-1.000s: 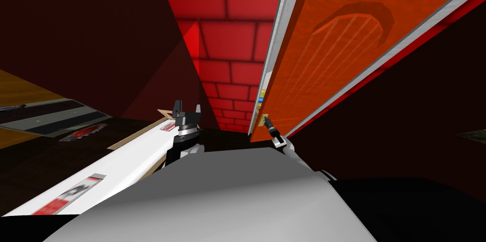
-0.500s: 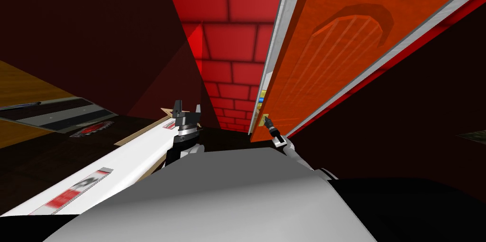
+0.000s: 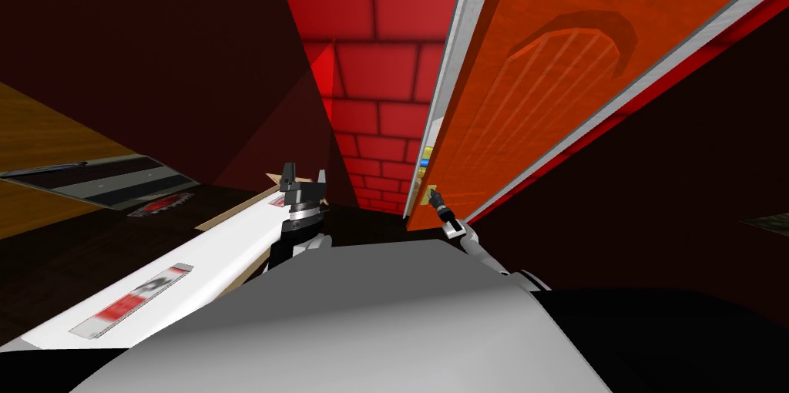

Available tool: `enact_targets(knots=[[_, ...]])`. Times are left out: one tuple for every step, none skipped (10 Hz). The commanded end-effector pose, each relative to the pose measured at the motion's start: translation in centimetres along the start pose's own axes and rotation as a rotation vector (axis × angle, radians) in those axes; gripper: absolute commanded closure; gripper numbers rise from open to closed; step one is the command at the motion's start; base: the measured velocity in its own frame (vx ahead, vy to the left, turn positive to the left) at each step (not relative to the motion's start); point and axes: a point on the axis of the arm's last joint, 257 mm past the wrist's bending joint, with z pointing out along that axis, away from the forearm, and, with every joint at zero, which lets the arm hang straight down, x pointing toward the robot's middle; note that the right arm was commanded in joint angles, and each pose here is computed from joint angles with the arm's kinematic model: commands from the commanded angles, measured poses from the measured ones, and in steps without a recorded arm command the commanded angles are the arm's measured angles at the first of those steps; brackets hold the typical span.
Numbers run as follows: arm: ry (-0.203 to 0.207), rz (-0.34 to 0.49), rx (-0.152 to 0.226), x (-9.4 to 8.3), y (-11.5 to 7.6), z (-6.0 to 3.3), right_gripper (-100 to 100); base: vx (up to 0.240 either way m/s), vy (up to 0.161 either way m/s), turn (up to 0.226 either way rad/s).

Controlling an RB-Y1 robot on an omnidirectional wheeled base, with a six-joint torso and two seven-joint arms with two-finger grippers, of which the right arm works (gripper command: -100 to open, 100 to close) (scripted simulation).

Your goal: Pull the door open

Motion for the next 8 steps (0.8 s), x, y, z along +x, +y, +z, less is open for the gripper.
enact_targets(knots=[[-0.005, 0.059, 0.004, -0.33, -0.16, -0.10, 100, -0.041, -0.008, 0.036], [-0.005, 0.067, 0.004, -0.33, -0.16, -0.10, 100, -0.032, -0.006, 0.015], [-0.007, 0.112, 0.005, -0.51, -0.13, -0.07, 100, -0.036, -0.009, 0.036], [-0.009, 0.145, 0.005, -0.70, -0.10, -0.03, 100, -0.051, -0.015, 0.056], [-0.009, 0.163, 0.004, -0.70, -0.10, -0.03, 100, -0.035, -0.006, 0.018], [-0.011, 0.203, 0.004, -0.89, -0.06, 0.00, 100, -0.037, -0.003, 0.027], [-0.011, 0.210, 0.004, -0.89, -0.06, 0.00, 100, -0.031, -0.004, 0.014], [-0.013, 0.256, 0.004, -1.10, -0.03, 0.03, 100, -0.031, -0.007, 0.033]])
